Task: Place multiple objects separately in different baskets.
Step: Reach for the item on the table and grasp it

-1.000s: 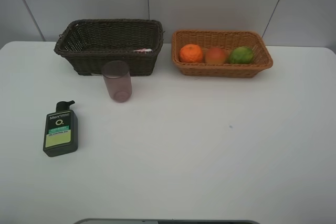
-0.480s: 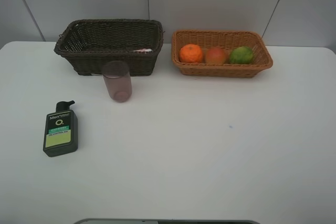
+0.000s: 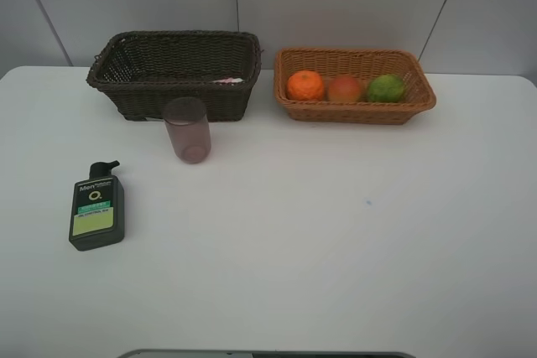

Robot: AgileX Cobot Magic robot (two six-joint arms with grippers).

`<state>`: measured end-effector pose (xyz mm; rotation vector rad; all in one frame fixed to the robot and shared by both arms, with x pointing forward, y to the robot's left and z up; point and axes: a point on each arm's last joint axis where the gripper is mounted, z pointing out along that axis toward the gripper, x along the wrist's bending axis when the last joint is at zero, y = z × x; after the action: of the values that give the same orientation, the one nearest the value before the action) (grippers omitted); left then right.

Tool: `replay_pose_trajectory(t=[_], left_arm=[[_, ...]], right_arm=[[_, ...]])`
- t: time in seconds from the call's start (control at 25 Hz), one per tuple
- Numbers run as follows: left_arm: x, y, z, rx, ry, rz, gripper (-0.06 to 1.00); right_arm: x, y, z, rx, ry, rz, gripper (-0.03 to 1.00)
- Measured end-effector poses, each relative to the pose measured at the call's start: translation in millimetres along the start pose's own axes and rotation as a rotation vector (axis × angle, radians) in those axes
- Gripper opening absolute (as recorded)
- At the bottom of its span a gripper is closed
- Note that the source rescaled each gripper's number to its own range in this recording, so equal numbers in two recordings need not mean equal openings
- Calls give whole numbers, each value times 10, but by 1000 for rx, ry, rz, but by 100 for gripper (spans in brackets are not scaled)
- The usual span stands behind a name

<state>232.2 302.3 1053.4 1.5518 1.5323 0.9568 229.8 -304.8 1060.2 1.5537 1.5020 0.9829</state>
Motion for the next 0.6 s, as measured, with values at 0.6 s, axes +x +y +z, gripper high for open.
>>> replay_pose_trajectory(t=[0.6], left_arm=[[0,0,0,0,0,0,97]], right_arm=[[2,-2,-3,-2,2,1,100]])
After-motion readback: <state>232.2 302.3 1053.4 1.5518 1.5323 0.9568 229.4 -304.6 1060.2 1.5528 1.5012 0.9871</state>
